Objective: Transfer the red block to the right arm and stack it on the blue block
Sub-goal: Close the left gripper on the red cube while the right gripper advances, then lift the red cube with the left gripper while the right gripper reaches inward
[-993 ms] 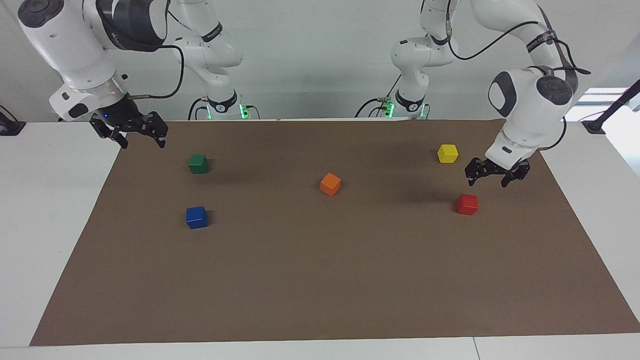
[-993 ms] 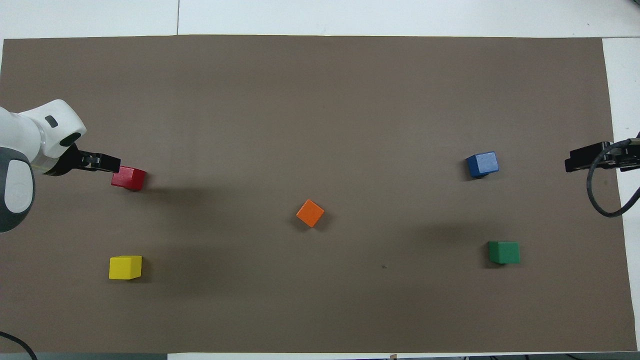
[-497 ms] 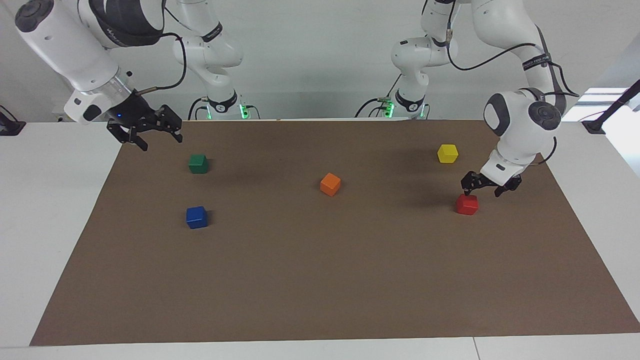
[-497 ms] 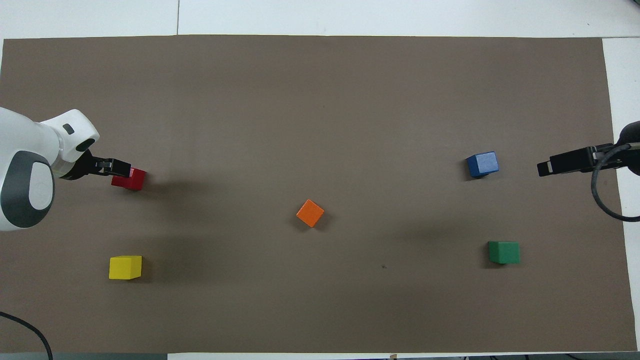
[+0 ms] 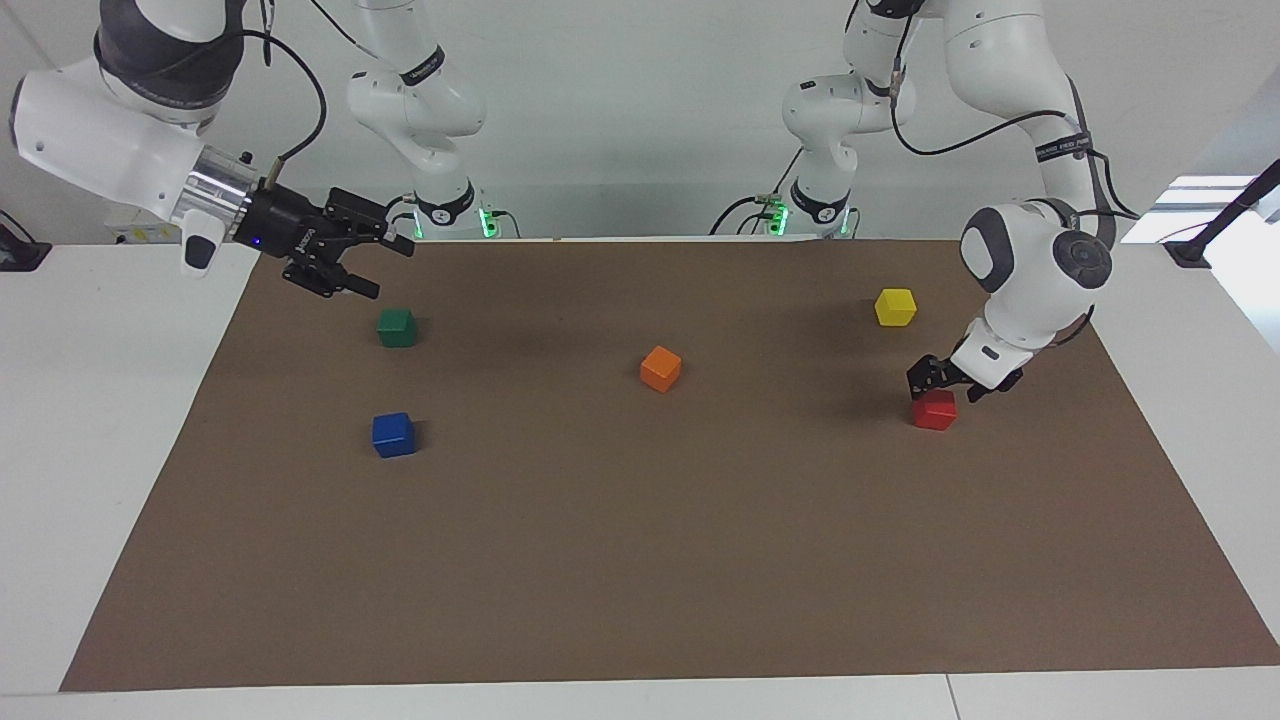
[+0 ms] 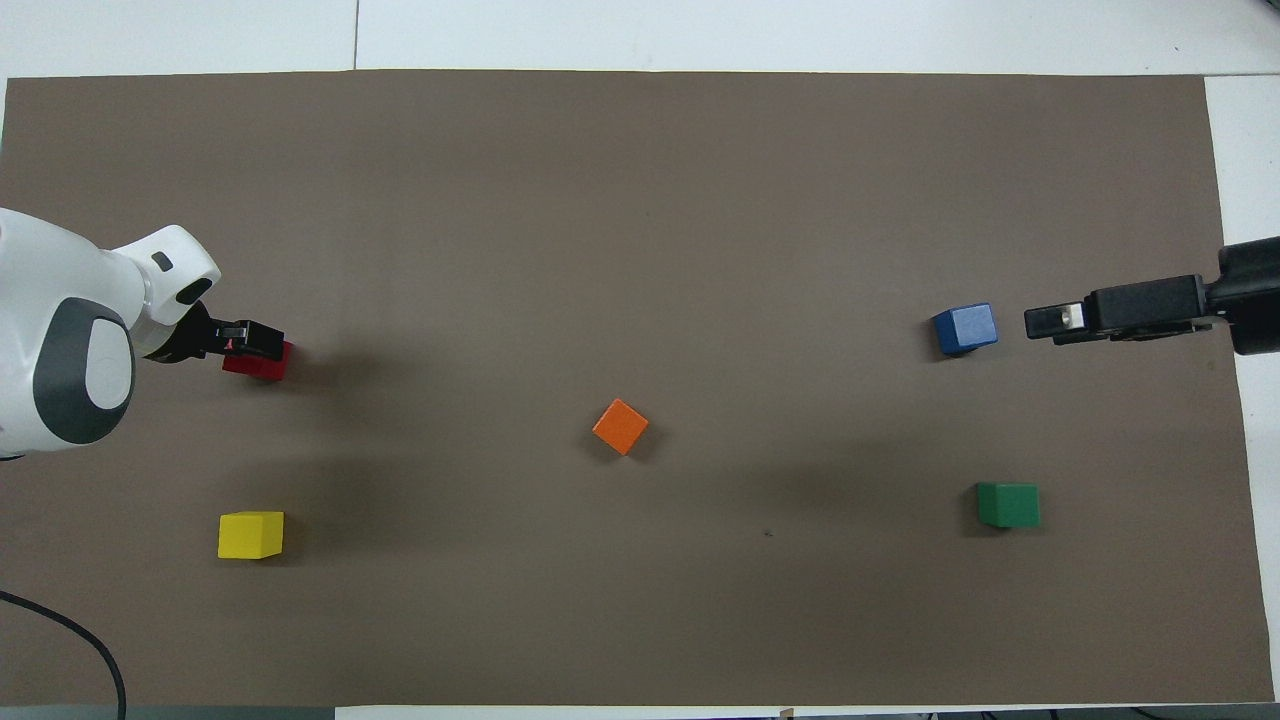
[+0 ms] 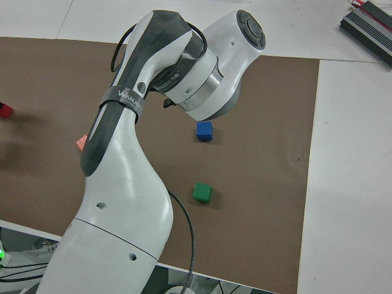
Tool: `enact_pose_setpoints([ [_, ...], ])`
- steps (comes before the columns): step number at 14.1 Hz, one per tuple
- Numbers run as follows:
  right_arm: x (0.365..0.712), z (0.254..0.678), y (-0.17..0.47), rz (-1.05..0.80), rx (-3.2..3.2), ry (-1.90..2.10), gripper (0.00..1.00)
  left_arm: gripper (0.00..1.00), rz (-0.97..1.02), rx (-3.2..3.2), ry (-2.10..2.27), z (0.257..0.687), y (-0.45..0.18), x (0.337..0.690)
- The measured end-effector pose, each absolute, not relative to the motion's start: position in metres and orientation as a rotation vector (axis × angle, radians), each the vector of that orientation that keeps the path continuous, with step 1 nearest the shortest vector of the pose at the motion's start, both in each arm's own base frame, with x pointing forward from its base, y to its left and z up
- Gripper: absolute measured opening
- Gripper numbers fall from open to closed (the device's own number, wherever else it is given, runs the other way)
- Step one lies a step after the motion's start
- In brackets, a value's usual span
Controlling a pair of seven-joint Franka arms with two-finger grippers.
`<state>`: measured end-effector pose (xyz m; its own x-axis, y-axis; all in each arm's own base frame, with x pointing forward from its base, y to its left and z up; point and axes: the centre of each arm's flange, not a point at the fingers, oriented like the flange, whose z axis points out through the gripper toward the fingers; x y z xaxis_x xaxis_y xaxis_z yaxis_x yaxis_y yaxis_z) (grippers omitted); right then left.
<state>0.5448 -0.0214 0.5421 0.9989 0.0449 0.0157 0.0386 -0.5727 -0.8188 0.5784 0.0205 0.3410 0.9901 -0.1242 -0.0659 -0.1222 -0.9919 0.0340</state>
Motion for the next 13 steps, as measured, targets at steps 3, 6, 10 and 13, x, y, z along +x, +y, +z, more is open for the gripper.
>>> enact_pose_setpoints([
  [3, 0.558, 0.503, -0.013, -0.005, -1.997, -0.095, 1.00, 1.00, -0.112, 3.103, -0.191, 0.326, 0.021, 0.582],
  [6, 0.558, 0.440, -0.015, 0.001, -1.793, -0.178, 1.00, 1.00, -0.110, 3.103, -0.191, 0.317, 0.021, 0.584],
  [10, 0.569, 0.362, -0.012, -0.033, -1.450, -0.147, 1.00, 1.00, -0.100, 3.103, -0.198, 0.311, 0.021, 0.586],
  [13, 0.581, 0.348, 0.023, -0.017, -1.278, -0.094, 1.00, 1.00, -0.100, 3.103, -0.199, 0.309, 0.021, 0.586],
])
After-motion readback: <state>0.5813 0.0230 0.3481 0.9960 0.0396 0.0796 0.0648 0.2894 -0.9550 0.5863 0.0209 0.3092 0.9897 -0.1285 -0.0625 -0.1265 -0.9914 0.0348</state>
